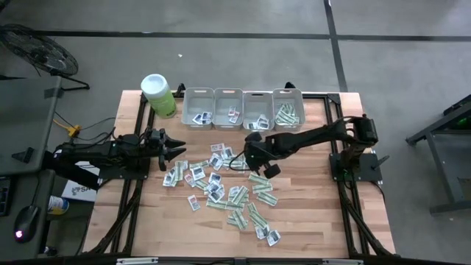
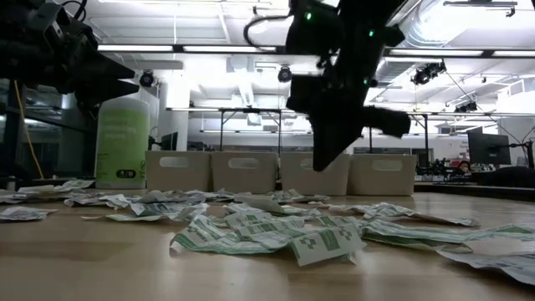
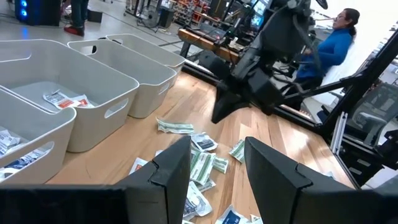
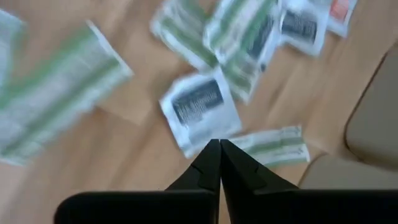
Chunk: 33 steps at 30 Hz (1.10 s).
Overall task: Pick & Place First Aid Supplies
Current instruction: Put the bandage into the right gray bin
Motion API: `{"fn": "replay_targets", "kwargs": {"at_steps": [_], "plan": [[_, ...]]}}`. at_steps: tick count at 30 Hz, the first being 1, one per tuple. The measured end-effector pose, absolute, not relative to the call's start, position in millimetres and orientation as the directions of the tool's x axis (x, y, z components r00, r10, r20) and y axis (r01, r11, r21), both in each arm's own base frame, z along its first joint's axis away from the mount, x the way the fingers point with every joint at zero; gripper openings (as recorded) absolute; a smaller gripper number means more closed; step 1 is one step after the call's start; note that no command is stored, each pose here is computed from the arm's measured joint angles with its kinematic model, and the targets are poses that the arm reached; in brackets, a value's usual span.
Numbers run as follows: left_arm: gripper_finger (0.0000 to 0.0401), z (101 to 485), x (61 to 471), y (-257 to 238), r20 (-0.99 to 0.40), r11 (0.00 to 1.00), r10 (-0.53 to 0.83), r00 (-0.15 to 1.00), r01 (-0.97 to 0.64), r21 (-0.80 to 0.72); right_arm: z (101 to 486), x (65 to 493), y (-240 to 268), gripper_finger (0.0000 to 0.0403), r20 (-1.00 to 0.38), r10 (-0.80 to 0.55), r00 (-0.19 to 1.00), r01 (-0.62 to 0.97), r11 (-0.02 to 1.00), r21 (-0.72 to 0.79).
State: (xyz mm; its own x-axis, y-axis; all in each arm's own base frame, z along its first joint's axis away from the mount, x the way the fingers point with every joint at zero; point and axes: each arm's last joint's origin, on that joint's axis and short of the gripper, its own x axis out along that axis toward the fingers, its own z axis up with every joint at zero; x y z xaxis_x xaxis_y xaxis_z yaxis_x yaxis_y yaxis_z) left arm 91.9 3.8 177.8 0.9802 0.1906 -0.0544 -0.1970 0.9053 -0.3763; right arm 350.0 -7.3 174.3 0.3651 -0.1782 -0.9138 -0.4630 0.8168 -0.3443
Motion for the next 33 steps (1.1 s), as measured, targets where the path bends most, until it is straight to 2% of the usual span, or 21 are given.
{"fn": "replay_targets", "kwargs": {"at_steps": [5, 14, 18, 24, 27, 33], "plan": [[0.015, 178, 92, 4, -0.055, 0.905, 0.19, 0.98, -0.197, -0.376, 166, 351, -13, 0.0029, -0.91, -0.259, 0.324, -0.457, 0.799, -0.39], [0.015, 178, 92, 4, -0.055, 0.905, 0.191, 0.98, -0.197, -0.376, 144, 356, -25, 0.0149, -0.933, -0.218, 0.285, -0.447, 0.831, -0.33], [0.015, 178, 92, 4, -0.055, 0.905, 0.191, 0.98, -0.197, -0.376, 139, 359, -33, 0.0181, -0.932, -0.218, 0.29, -0.433, 0.839, -0.331], [0.015, 178, 92, 4, -0.055, 0.905, 0.19, 0.98, -0.197, -0.376, 134, 359, -46, 0.0174, -0.949, -0.14, 0.283, -0.421, 0.87, -0.254], [0.015, 178, 92, 4, -0.055, 0.905, 0.191, 0.98, -0.197, -0.376, 133, 357, -51, 0.0156, -0.956, -0.083, 0.28, -0.421, 0.885, -0.2], [0.015, 178, 92, 4, -0.055, 0.906, 0.19, 0.98, -0.197, -0.376, 132, 353, -57, 0.0113, -0.966, -0.079, 0.246, -0.411, 0.894, -0.178]]}}
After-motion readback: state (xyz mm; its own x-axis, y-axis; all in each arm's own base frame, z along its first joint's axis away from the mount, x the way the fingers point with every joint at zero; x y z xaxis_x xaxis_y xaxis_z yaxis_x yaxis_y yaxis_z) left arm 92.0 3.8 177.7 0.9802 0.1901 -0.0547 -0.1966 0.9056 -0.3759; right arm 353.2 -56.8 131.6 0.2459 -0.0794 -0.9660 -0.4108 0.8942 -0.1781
